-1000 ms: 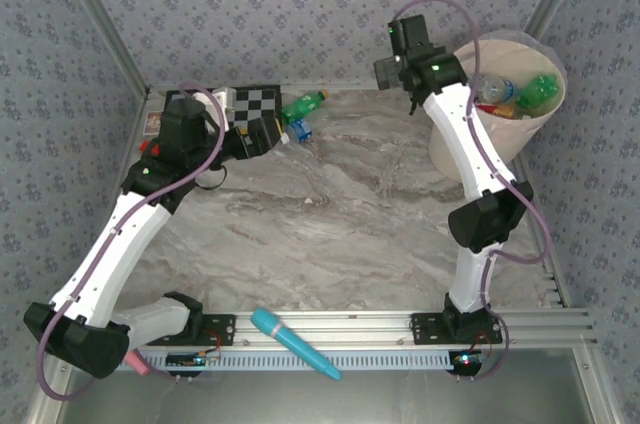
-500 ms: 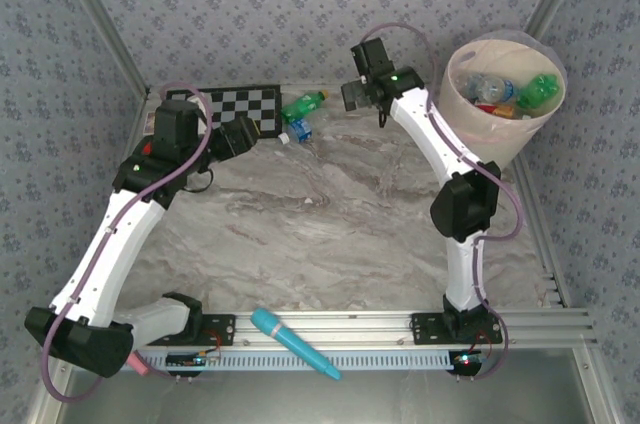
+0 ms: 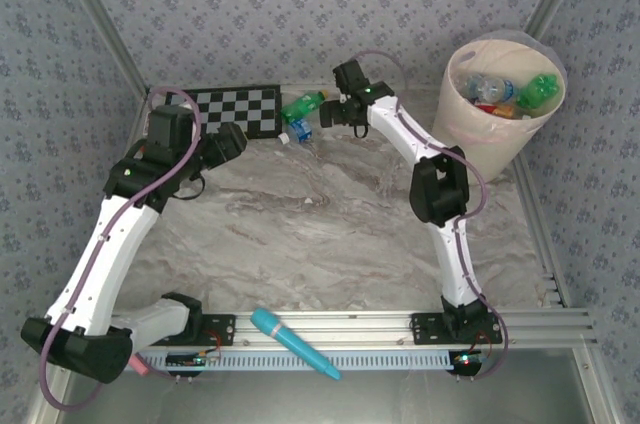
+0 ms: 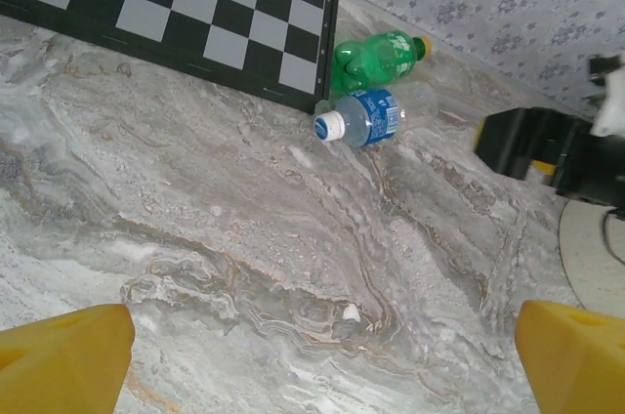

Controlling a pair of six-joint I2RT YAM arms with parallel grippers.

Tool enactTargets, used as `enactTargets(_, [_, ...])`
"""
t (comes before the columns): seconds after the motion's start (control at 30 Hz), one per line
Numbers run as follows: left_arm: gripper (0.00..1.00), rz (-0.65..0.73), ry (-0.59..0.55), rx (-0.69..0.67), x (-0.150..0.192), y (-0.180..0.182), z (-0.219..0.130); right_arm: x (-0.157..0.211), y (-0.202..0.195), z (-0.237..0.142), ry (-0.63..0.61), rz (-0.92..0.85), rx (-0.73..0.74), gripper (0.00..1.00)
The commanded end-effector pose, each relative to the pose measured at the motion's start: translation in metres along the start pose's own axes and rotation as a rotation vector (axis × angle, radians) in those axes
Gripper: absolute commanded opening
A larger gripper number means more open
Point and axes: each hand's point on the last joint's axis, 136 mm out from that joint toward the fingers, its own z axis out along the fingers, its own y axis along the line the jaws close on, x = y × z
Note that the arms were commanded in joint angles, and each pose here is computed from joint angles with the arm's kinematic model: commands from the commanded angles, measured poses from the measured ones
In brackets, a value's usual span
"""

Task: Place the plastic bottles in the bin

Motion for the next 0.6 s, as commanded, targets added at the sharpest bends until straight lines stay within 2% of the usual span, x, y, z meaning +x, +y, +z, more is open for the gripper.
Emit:
enactTargets(0.0, [1.0,-0.018,-0.009,-0.007,-0.001,0.004,-0.009,-0.012,0.029,0.009,-0.033,0.149,-0.119,0.91])
enactTargets(0.17, [1.0,-0.022,-0.014,0.012,0.0,0.002,-0.011,-0.018,0.043,0.031,-0.056,0.335,-0.186,0.91])
enactTargets(0.33, [1.0,-0.016,-0.018,0.023,0.001,0.001,-0.013,-0.018,0.04,0.055,-0.051,0.533,-0.201,0.87])
enactTargets(0.57, [1.0,-0.006,-0.009,0.032,0.003,0.0,-0.014,-0.023,0.043,0.084,-0.076,0.665,-0.218,0.88])
